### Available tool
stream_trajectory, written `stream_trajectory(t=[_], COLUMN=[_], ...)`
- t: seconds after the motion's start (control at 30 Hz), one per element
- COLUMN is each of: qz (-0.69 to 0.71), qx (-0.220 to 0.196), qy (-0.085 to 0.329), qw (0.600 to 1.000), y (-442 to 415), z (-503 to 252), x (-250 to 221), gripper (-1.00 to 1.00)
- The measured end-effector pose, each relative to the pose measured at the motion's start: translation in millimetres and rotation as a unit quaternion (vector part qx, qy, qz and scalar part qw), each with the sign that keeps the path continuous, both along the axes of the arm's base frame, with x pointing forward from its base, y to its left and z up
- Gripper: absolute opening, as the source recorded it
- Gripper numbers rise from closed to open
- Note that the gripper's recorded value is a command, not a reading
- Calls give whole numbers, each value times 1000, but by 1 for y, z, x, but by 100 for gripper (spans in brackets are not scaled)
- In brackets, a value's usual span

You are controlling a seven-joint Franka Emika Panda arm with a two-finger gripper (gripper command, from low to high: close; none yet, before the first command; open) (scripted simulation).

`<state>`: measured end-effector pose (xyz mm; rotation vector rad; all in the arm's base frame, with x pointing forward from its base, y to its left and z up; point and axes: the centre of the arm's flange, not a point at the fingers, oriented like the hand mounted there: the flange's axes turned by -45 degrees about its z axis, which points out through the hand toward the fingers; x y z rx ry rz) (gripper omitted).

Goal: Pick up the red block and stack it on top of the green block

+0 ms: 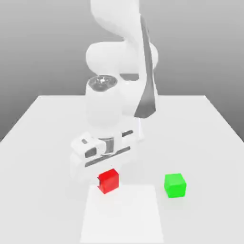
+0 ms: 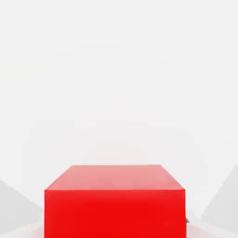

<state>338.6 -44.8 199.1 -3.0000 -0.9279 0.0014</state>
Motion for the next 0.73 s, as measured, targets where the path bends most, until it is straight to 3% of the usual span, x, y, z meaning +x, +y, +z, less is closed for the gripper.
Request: stream_trajectory(t=[0.2,0.4,0.6,0.63,0.73], qz=[214,453,484,485,484], qx=[1,0,-1,0,0], qy=[0,0,0,0,0], qw=[977,892,875,875,875], y=[88,191,205,205,205], z=[26,42,-5,-14,-14], x=[5,-18,-23,-24,-24], gripper=[-100,-100,-100,100,100])
